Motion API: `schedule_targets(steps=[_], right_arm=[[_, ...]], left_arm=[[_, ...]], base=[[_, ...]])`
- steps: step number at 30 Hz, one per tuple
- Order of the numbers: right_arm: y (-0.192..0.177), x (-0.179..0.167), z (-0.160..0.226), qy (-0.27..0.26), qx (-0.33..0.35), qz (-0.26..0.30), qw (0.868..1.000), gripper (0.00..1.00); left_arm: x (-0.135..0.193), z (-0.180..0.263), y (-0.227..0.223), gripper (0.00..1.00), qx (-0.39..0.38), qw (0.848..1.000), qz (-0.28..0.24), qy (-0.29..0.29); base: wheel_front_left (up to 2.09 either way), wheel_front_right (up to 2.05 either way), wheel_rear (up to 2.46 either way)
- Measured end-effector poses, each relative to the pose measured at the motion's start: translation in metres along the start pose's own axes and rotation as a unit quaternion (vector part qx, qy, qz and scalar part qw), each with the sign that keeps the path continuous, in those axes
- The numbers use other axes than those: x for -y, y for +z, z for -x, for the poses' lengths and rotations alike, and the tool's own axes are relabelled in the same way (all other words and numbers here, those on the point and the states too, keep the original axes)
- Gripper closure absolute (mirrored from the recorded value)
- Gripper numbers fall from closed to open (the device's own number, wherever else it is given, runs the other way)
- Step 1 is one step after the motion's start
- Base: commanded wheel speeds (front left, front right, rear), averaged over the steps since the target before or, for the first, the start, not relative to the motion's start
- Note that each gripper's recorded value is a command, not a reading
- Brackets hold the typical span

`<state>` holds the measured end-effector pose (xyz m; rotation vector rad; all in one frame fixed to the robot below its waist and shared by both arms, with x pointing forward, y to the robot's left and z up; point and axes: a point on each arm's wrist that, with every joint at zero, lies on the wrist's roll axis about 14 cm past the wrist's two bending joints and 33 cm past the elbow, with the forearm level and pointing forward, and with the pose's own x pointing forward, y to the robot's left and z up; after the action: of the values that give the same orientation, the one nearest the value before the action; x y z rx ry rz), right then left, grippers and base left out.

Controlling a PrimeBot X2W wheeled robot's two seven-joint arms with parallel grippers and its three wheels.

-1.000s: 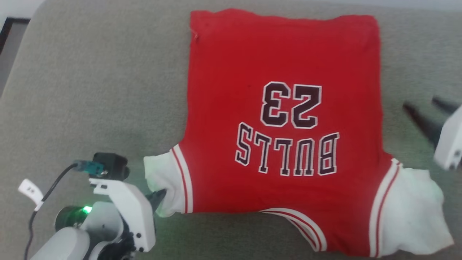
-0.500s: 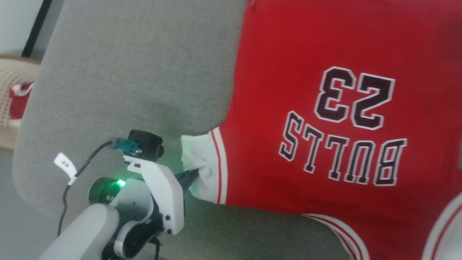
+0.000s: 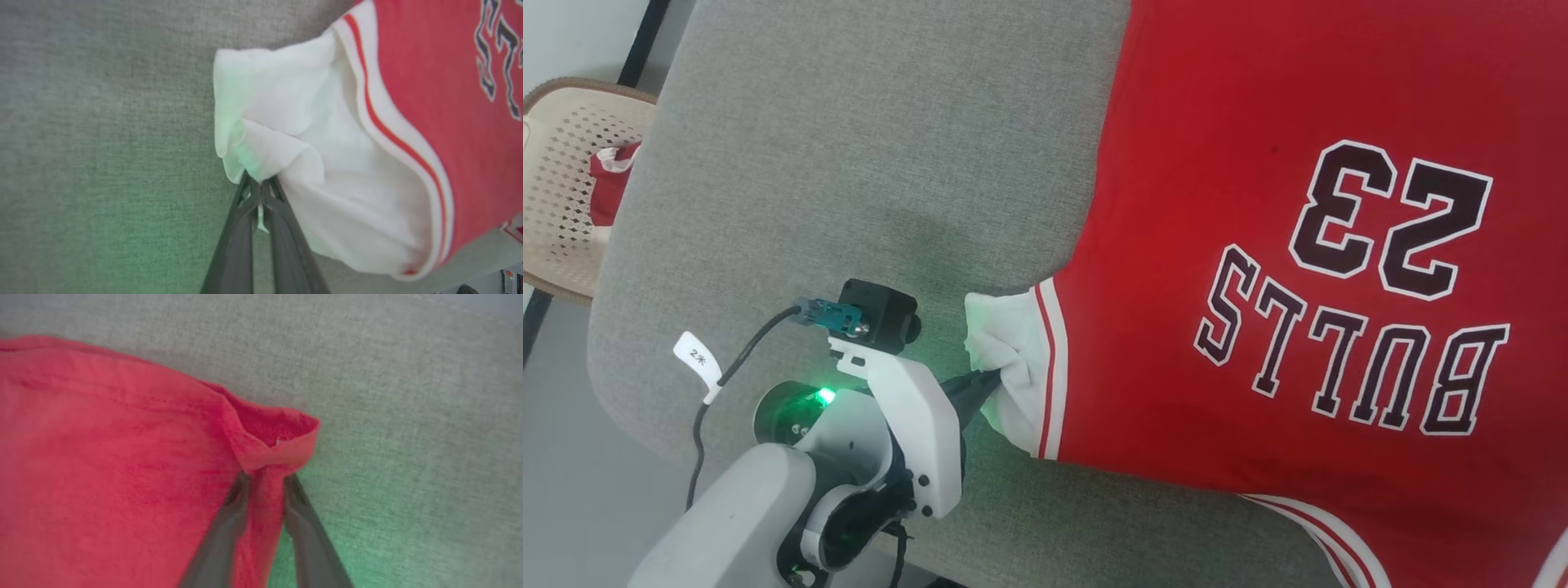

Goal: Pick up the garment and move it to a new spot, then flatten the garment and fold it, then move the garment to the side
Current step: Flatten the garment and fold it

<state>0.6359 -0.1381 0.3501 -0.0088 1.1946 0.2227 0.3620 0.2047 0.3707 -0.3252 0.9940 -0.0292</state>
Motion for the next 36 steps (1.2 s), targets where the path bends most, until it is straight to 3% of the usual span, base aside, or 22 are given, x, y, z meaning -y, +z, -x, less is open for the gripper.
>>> schedule_targets(steps=[7,16,36], right_arm=[[-0.010,0.004,0.018,-0.020,0.007,0.040,0.999,1.00],[-0.051,0.015,0.056,0.002,0.021,0.050,0.999,1.00],[-0.229,0.026,0.139,0.043,-0.027,0.002,0.999,1.00]], left_arm=[[-0.002,-0.003,0.008,1.00,0.008,1.000,-0.012,-0.001],[0.000,-0.008,0.029,1.00,0.023,0.999,-0.037,-0.002],[0.047,-0.006,0.055,1.00,0.045,0.994,-0.090,-0.053]], base=[[0.00,0.00,0.00],[0.00,0.00,0.00],[0.00,0.00,0.00]])
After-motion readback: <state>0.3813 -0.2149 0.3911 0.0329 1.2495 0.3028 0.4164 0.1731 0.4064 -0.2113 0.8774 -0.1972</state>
